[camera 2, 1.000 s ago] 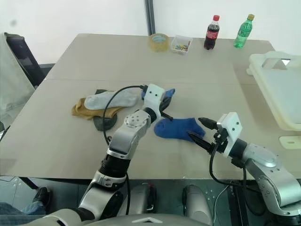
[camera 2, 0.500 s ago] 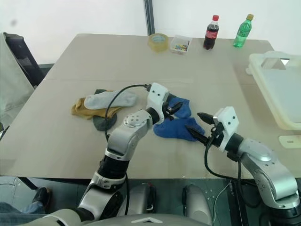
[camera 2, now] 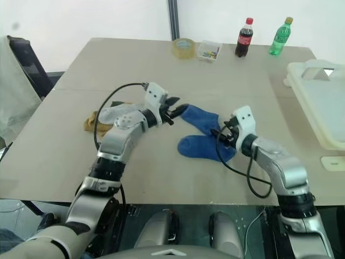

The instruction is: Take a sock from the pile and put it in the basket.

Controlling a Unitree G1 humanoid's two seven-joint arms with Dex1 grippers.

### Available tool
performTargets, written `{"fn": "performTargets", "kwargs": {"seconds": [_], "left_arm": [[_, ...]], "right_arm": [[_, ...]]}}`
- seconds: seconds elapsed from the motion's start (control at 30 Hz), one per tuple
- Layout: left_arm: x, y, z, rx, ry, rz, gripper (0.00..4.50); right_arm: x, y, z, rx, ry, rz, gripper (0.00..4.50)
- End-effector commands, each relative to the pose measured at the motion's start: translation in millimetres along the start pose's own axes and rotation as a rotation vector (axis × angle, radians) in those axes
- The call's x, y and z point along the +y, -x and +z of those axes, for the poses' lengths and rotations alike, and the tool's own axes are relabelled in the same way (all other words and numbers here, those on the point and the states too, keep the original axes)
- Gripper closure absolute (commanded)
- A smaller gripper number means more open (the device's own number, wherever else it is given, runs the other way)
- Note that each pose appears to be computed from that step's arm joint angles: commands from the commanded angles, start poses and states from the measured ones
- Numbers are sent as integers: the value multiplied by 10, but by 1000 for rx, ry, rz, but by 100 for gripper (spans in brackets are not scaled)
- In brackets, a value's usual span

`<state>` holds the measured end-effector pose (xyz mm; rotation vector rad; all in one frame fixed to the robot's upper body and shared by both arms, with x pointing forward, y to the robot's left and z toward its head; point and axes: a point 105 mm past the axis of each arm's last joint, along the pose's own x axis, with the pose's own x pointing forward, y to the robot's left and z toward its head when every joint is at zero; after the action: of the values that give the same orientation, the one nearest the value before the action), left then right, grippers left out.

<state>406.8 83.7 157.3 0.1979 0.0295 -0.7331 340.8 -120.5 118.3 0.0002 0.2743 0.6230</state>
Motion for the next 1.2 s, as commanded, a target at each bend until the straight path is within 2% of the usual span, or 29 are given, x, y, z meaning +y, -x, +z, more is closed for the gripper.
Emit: {"fn": "performTargets", "kwargs": {"seconds": [0.03, 0.13, 0.23, 0.43, 0.63, 0.73, 0.8, 0.83, 0.87, 0.97, 1.07, 1.2], "left_arm": [[282, -26, 7, 4, -58, 51, 217], [378, -80, -36, 25, -71, 51, 217], [339, -135, -79, 35, -50, -1, 210], [198, -216, -122, 72, -88, -131, 210], [169, -247, -242, 146, -41, -167, 210], [103, -245, -356, 188, -53, -199, 291], [82, -241, -423, 215, -72, -203, 373], [79, -241, -442, 221, -76, -201, 431], [81, -241, -453, 226, -87, -197, 445], [78, -266, -361, 194, -104, -191, 445], [72, -261, -67, 82, -47, -198, 445], [-26, -101, 184, -6, 26, -215, 445]], "right_arm": [[-33, -139, -14, 28, -35, -43, 115], [-44, -188, -105, 82, -2, -70, 115], [-3, -185, -121, 91, 12, -48, 183], [54, -186, -118, 95, 54, -17, 445], [71, -187, -118, 96, 110, -5, 445], [56, -184, -114, 94, 128, -16, 450], [51, -184, -111, 91, 131, -17, 450], [47, -184, -106, 88, 135, -19, 450], [44, -187, -98, 84, 141, -21, 450], [51, -199, -54, 68, 158, -19, 450], [42, -190, 93, 15, 184, -37, 450], [31, -137, 269, -36, 224, -47, 450]]}}
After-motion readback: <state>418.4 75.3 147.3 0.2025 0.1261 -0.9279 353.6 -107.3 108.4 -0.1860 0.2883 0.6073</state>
